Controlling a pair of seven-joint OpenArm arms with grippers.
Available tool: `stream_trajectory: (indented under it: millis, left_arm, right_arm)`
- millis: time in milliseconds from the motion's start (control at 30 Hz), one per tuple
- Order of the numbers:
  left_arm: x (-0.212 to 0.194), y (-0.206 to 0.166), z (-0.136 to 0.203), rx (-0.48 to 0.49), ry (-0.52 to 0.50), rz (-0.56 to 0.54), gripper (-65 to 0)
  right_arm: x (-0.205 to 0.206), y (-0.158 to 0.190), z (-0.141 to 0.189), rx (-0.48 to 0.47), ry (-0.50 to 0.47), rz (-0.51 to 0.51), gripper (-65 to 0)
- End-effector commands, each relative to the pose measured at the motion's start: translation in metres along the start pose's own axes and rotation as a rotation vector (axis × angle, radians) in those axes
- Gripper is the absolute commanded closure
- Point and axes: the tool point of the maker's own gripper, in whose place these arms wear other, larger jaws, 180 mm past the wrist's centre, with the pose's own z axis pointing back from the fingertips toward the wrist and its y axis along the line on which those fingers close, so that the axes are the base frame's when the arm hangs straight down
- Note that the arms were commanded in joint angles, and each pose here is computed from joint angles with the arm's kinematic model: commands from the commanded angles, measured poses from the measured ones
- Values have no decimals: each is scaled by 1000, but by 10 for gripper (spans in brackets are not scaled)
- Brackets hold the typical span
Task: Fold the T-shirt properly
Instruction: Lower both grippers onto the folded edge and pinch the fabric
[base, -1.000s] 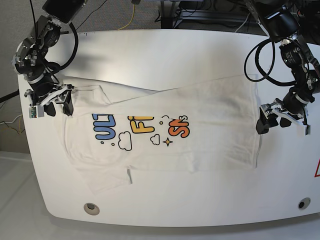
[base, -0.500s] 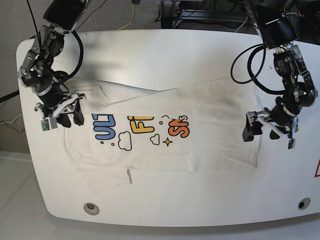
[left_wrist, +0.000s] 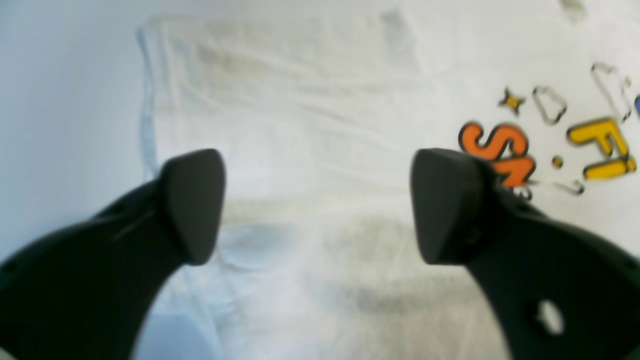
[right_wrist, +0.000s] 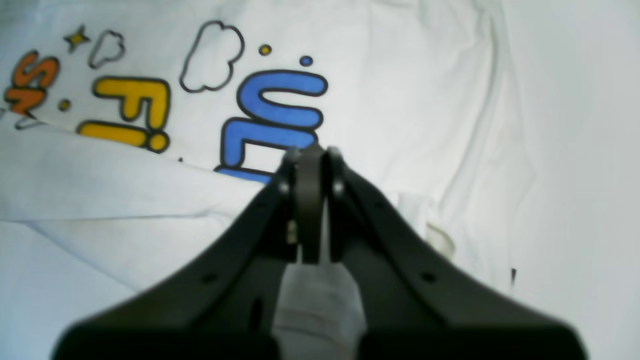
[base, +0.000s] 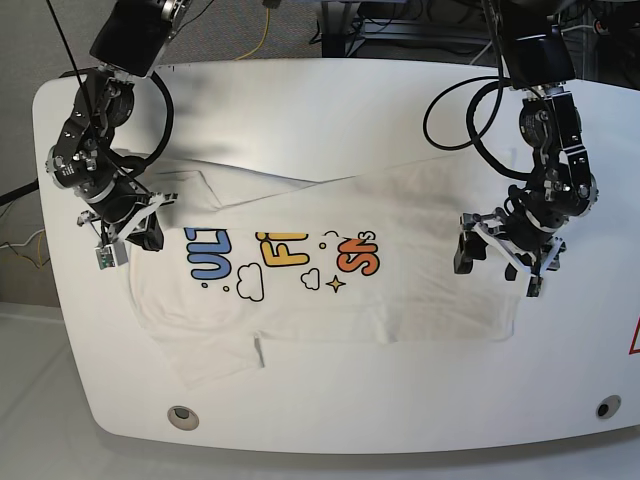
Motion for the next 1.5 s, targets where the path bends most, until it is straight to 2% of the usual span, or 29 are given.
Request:
stream_trajectory:
  millis: [0,67,167,400,467,633,767,900,1167,1467]
  left_arm:
    - [23,4,4,7,-66,-19,-387]
    - [18,6,5,9,-57,-19,-324]
    - [14,6,7,11,-51,-17,-274]
    - [27,43,33,109,-68,-18,-278]
    - [27,52,40,135,-54,-10,-300]
    - [25,75,59,186,-50,-6,-406]
    - [13,84,68,179,-24,-52,-488]
    - [-1,87,64,158,10,-50,-537]
    - [-39,93,50,124,93,31,-560]
    - [-51,93,39,95,67,73,-560]
  right_arm:
    - [22,-3,4,-1,-68,23,-8]
    - [21,-4,5,-5,-66,25,-21]
    - [21,-7,7,-10,-66,30,-29]
    - [23,-20,23,-65,-84,33,-94]
    - [22,-23,26,-76,-85,30,-123]
    - [18,-29,31,-94,-82,23,-198]
    - [11,-29,33,-96,-69,17,-241]
    - [8,-30,34,-97,-64,15,-258]
    - [-2,-28,35,-94,-44,11,-258]
    - [2,-26,43,-106,-54,41,-258]
